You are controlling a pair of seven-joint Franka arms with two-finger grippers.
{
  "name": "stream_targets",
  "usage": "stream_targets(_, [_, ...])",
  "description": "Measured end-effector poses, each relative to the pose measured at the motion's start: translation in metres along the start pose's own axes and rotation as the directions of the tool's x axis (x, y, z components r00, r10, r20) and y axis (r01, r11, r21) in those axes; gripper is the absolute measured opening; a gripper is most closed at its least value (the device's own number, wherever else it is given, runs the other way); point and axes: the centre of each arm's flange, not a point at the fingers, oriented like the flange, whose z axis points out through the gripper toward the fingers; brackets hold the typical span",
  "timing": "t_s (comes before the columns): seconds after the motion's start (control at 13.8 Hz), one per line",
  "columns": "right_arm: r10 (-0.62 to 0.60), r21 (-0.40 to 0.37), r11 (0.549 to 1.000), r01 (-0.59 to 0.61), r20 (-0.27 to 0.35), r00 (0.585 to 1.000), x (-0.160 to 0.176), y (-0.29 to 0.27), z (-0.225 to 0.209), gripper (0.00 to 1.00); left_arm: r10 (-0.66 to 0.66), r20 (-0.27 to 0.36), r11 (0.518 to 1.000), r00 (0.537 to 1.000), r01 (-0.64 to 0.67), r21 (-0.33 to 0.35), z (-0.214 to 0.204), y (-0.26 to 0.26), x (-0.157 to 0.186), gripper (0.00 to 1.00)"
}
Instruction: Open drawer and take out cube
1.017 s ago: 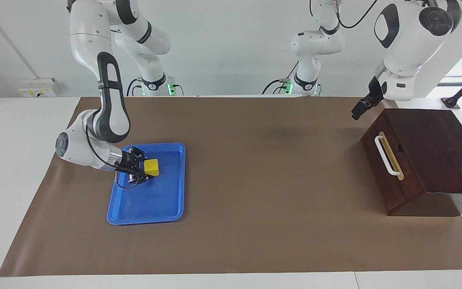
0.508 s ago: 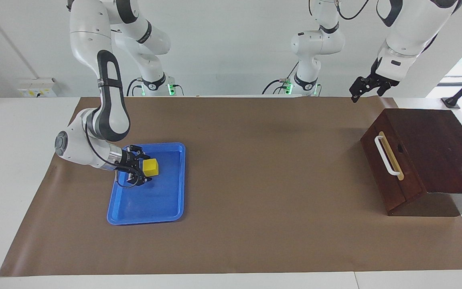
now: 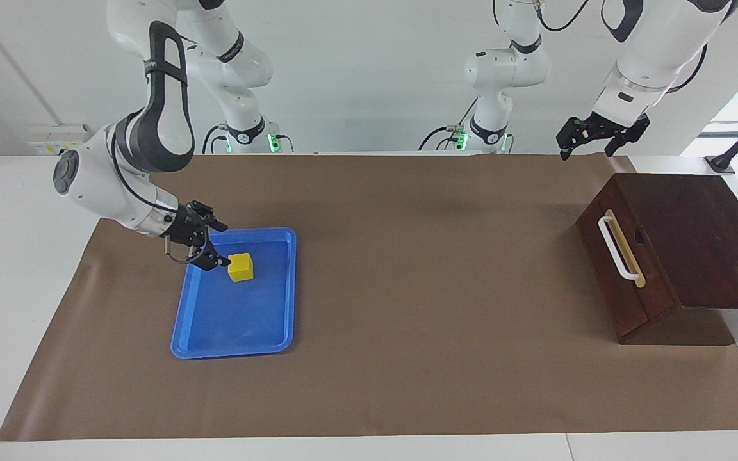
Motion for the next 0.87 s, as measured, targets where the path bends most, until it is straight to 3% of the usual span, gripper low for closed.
stream_targets(0.22, [-0.070,-0.006,0.998,0.070,-0.035,0.997,-0.023,0.001,-0.034,1.00,0.043,-0.007,0.999,0.999,-0.043,-0.012,-0.007,-0.006,0.000,1.00])
stream_targets(0.36, [-0.194,-0.026,0.981,0.193,-0.065,0.979,-0.041,0.000,-0.048,1.00,0.054,-0.004,0.998,0.999,-0.054,-0.013,-0.008,-0.006,0.000,1.00])
stream_targets(0.51, [-0.355,-0.072,0.935,0.348,-0.119,0.927,-0.062,0.006,-0.063,1.00,0.069,0.005,0.998,0.998,-0.069,-0.014,-0.009,-0.007,0.000,1.00])
stream_targets(0.73, [-0.524,-0.124,0.851,0.510,-0.141,0.840,-0.086,0.023,-0.088,1.00,0.079,0.008,0.997,0.997,-0.078,-0.016,-0.012,-0.007,0.002,1.00])
stream_targets(0.87, [-0.647,-0.168,0.762,0.625,-0.163,0.745,-0.095,0.035,-0.106,1.00,0.081,0.012,0.996,0.997,-0.080,-0.035,-0.010,-0.005,0.003,1.00])
